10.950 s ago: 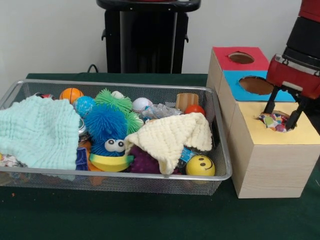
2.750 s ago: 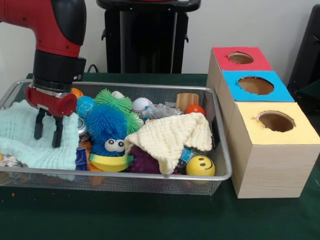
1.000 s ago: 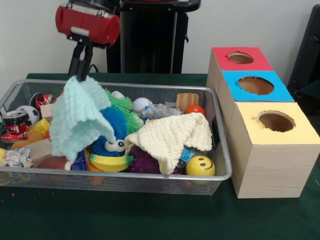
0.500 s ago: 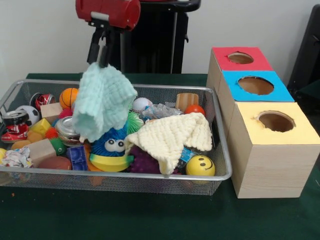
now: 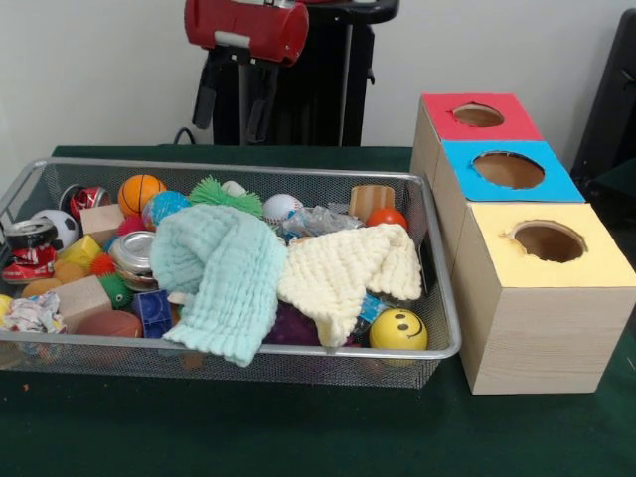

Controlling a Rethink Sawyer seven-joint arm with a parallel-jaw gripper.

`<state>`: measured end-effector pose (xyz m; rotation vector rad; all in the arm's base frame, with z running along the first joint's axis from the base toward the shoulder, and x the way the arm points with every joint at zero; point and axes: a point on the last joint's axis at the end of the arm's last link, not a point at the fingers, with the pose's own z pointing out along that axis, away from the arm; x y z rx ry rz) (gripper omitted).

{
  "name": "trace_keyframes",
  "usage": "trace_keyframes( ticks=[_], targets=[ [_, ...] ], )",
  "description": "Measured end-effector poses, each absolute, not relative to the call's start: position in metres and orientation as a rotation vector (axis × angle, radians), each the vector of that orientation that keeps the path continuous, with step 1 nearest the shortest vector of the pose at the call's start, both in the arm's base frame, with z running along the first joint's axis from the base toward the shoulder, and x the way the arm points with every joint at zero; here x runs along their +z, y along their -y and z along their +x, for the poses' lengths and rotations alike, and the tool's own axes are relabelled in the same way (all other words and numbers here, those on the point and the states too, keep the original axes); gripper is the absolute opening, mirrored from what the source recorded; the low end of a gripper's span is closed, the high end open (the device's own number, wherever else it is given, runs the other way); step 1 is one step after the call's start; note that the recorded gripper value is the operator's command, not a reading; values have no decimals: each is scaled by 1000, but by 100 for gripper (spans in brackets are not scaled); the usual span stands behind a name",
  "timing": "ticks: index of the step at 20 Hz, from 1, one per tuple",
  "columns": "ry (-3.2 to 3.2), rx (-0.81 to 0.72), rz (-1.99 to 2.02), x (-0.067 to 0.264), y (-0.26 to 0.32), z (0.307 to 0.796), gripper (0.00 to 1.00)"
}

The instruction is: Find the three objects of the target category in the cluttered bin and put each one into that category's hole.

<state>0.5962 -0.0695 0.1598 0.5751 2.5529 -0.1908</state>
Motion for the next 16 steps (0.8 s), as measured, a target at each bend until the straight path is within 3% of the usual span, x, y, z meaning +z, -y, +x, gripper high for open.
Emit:
trace_keyframes(
  ticks=[16],
  targets=[
    [-2511,-211,773,208,136,609,100]
  ],
)
